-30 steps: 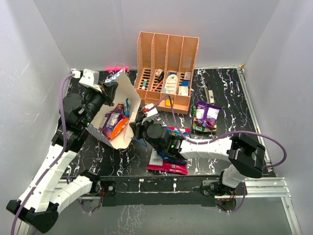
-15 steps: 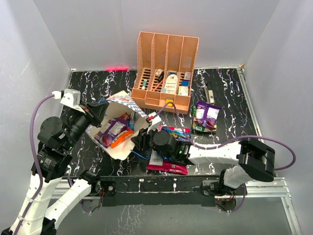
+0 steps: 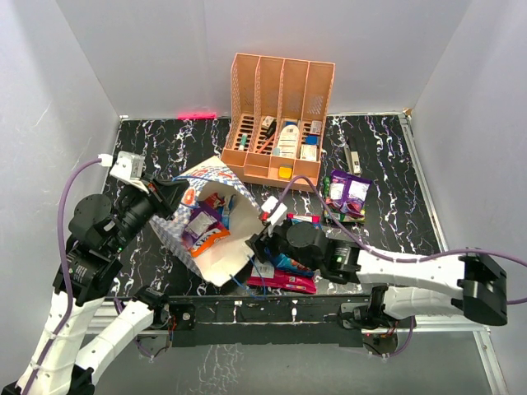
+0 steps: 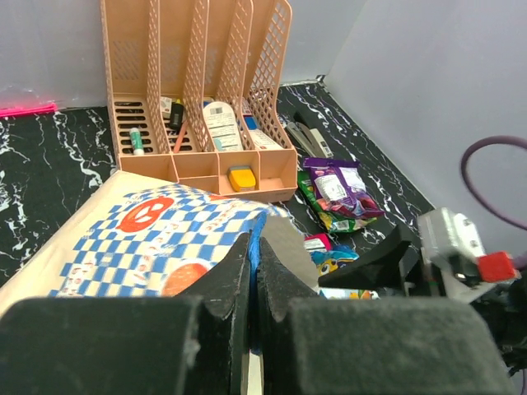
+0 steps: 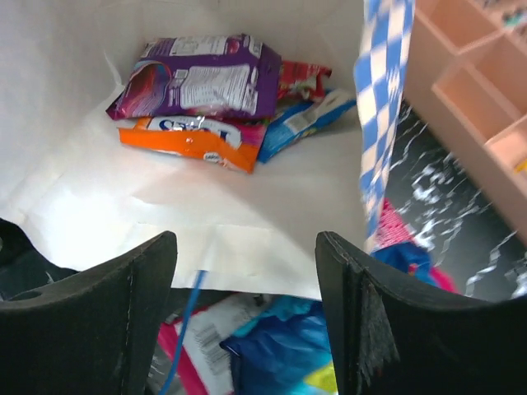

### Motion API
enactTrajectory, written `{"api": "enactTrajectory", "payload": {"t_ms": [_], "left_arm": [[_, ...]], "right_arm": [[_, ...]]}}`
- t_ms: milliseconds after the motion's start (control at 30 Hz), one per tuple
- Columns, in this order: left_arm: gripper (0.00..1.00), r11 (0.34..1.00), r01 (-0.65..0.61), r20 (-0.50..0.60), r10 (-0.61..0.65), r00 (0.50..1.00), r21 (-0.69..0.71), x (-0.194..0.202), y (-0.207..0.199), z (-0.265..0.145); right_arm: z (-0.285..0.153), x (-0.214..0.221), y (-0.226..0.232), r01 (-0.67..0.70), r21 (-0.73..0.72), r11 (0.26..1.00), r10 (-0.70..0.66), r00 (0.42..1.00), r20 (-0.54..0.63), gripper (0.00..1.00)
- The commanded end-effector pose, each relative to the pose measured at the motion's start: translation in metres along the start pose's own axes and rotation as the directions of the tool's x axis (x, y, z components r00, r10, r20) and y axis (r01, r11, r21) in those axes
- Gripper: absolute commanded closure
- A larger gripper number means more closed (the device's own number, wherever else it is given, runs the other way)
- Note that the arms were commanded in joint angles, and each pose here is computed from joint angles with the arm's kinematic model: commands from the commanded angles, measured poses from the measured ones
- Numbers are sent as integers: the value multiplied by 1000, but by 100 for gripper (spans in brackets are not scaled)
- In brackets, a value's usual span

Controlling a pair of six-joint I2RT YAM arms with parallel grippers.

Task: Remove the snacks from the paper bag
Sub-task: Adjust the paper bag at the center of the board.

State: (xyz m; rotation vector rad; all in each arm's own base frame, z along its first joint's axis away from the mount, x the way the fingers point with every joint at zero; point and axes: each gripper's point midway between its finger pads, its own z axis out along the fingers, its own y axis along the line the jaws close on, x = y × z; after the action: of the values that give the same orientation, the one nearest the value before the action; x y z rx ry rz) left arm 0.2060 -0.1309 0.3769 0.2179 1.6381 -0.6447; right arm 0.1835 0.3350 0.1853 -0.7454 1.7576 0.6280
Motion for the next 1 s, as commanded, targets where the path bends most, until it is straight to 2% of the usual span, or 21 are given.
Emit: {"api": "enactTrajectory", "payload": {"t_ms": [0, 133, 200, 367, 500, 800, 967], "left_arm": [[100, 999, 18, 38, -19, 999, 34, -15, -10, -8], [100, 999, 27, 46, -29, 999, 44, -18, -13, -9], [100, 999, 32, 47, -34, 998, 44, -18, -13, -9], [100, 999, 49, 46, -50, 998, 22, -18, -10, -9], [100, 998, 68, 46, -68, 997, -8, -19, -6, -10], [100, 991, 101, 48, -97, 994, -83, -19, 6, -15], [100, 991, 103, 46, -99, 994, -87, -17, 7, -16]], "right_arm": [[-22, -36, 5, 368, -113, 923, -355, 928, 115, 29], [-38, -52, 33, 603, -250, 757, -542, 794, 275, 28], [-37, -55, 45, 664, -283, 692, -577, 745, 336, 27], [-10, -57, 72, 696, -350, 627, -585, 718, 378, 32], [17, -58, 87, 734, -349, 582, -601, 678, 424, 34], [95, -33, 71, 860, -226, 457, -791, 510, 339, 40], [123, -22, 53, 860, -215, 462, -811, 508, 289, 44]]}}
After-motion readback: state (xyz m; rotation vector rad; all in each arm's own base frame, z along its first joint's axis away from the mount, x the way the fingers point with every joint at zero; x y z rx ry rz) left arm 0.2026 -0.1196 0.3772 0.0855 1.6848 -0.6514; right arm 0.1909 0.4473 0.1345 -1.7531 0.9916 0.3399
